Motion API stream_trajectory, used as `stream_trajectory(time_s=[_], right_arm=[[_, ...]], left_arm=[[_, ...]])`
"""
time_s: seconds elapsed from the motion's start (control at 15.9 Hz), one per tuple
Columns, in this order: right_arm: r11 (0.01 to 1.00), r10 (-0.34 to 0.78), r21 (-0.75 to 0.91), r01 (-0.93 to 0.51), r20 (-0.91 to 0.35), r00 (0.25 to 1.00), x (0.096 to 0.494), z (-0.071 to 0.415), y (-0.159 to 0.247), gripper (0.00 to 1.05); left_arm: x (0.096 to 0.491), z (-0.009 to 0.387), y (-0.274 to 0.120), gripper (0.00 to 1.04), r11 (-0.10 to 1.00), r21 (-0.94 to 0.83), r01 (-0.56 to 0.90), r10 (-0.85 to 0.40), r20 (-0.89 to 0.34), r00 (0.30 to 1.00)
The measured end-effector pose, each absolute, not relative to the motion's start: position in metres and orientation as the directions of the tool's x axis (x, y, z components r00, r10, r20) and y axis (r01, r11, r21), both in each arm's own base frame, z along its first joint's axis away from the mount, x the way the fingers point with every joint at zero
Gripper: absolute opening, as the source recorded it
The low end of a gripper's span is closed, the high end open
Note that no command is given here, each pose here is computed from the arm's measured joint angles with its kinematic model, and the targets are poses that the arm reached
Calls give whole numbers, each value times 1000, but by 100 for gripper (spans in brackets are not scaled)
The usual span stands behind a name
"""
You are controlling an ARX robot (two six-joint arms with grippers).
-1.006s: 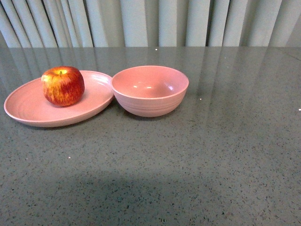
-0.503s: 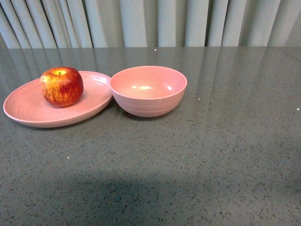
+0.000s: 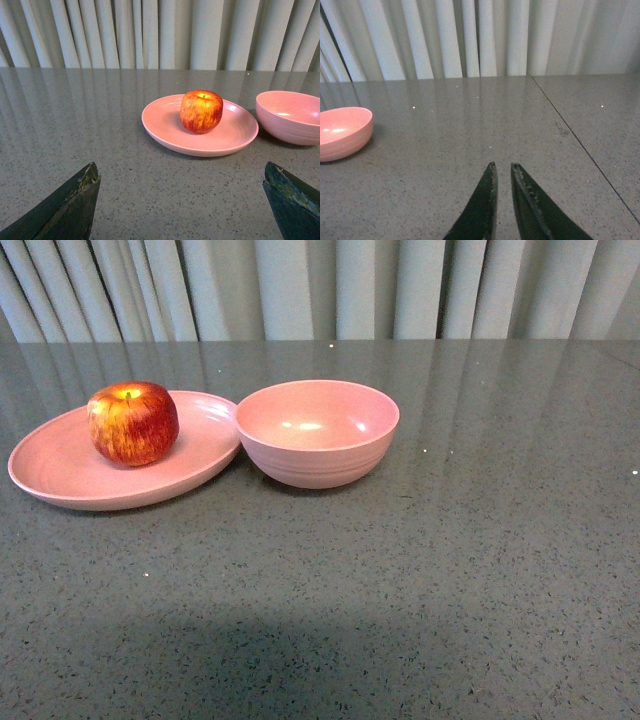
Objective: Move apple from plate to bowl
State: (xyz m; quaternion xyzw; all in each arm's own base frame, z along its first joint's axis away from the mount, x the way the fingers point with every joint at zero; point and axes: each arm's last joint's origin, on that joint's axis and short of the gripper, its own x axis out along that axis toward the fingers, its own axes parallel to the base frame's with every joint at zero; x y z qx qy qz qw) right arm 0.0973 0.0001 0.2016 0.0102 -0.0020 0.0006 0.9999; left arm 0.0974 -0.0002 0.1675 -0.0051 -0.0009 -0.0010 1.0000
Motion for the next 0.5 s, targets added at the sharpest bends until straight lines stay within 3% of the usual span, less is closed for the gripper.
stream_trajectory(time_s=[0.06, 0.13, 0.5], right_arm=[[1000, 0, 17, 0, -1, 1000, 98, 197, 0, 5], [1000, 0, 10, 0, -7, 1000, 98, 192, 0, 2], [1000, 0, 7, 0, -6, 1000, 98, 179, 0, 2]], left_arm=[[97, 168, 0, 98, 1000, -10, 2, -2, 2, 1000], [97, 168, 0, 98, 1000, -10, 2, -2, 2, 1000], [97, 168, 0, 98, 1000, -10, 2, -2, 2, 1000]])
